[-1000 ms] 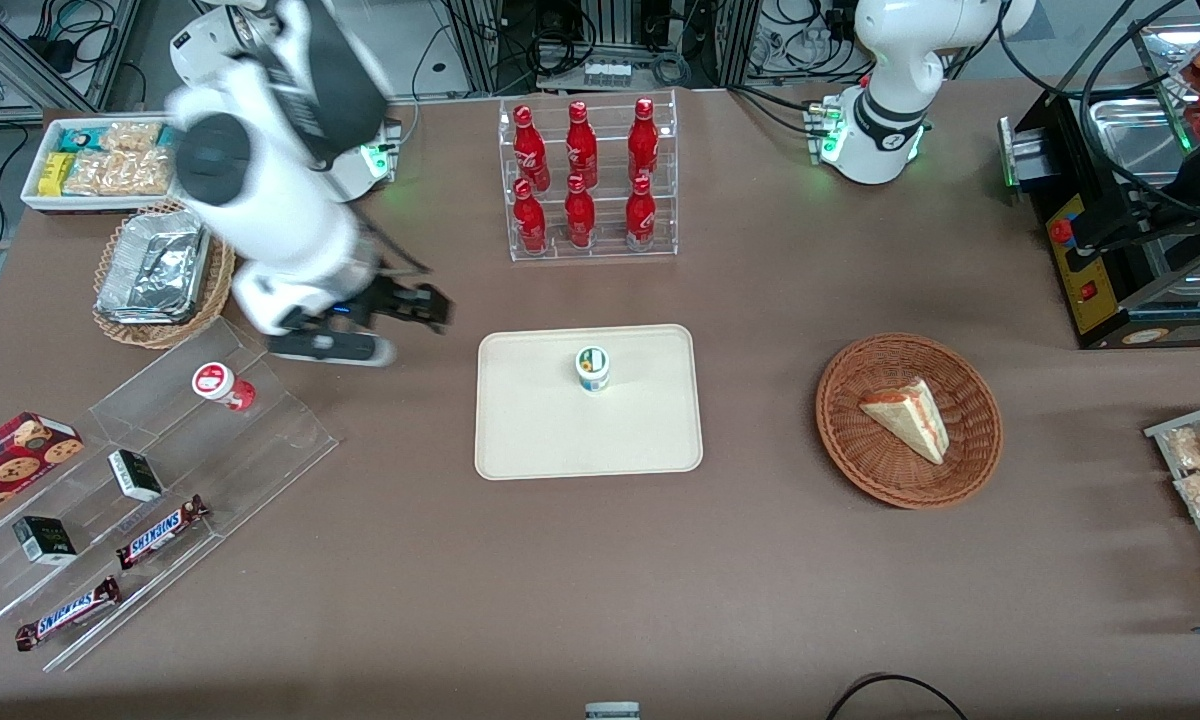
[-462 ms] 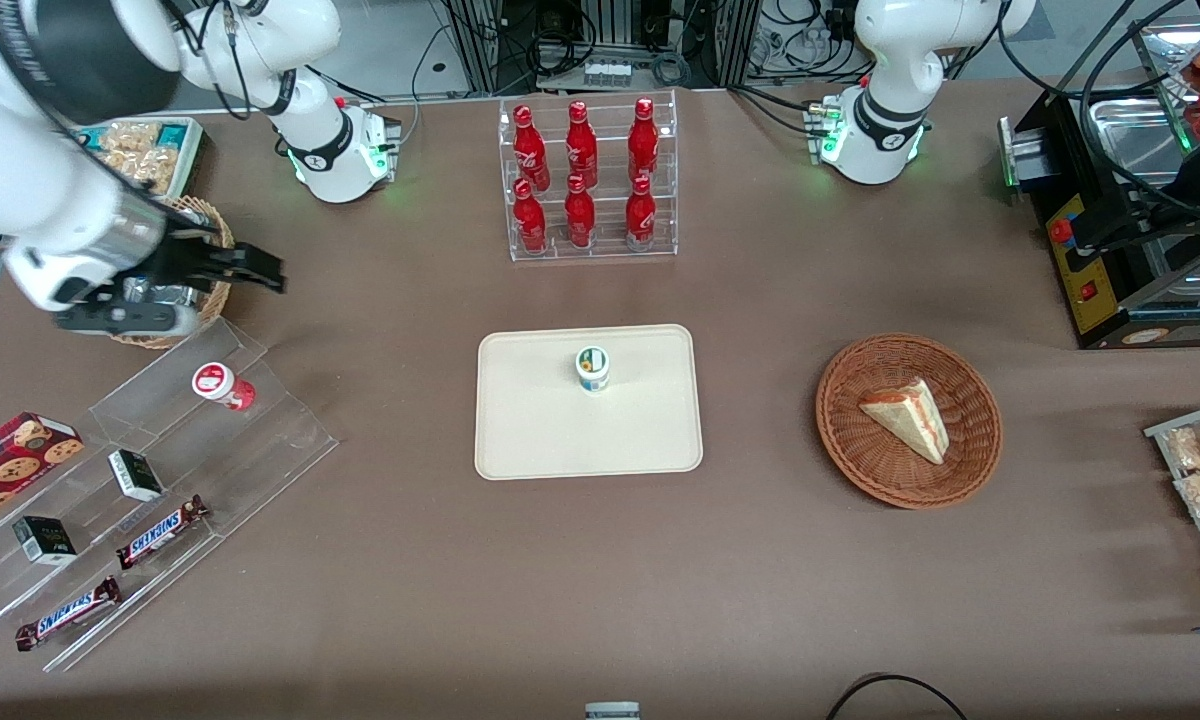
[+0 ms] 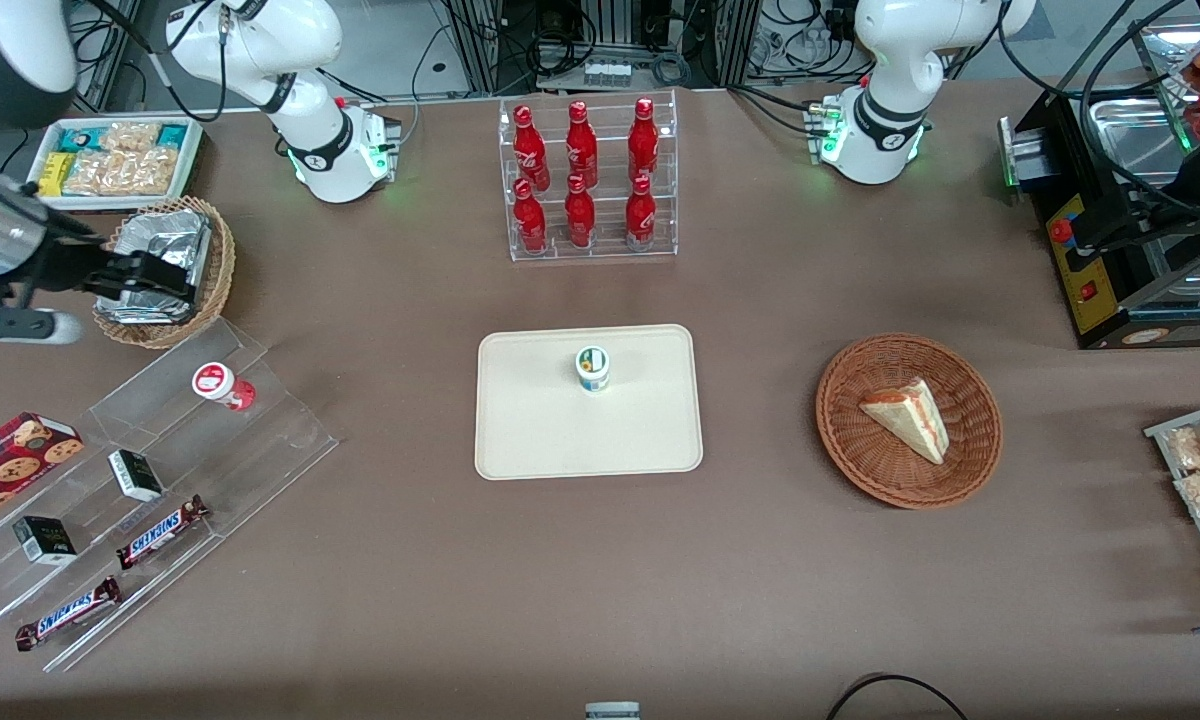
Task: Place green gum on tray
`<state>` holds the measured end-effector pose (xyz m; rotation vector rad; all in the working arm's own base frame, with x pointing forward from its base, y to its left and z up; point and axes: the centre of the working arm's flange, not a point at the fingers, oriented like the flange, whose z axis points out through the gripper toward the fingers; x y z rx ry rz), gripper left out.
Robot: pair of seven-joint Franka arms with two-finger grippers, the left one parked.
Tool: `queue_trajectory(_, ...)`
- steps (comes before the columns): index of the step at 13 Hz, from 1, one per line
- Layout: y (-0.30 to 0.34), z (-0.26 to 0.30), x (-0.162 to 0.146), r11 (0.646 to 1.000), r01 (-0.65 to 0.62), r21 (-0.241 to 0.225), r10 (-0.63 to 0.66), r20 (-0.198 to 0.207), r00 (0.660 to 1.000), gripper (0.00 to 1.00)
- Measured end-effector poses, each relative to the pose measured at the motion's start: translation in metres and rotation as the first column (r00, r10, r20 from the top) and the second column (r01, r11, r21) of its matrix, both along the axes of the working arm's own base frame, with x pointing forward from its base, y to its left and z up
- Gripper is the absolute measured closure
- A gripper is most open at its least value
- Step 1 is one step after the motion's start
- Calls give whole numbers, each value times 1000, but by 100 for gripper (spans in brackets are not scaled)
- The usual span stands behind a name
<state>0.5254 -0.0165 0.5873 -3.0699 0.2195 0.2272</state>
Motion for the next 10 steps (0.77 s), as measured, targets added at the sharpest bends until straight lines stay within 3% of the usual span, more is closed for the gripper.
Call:
queue_trajectory(4, -31, -6, 9, 1000, -30, 9, 30, -2, 1000, 0)
queue_trajectory(10, -29, -6, 16, 999, -52, 5, 52, 3, 999, 0)
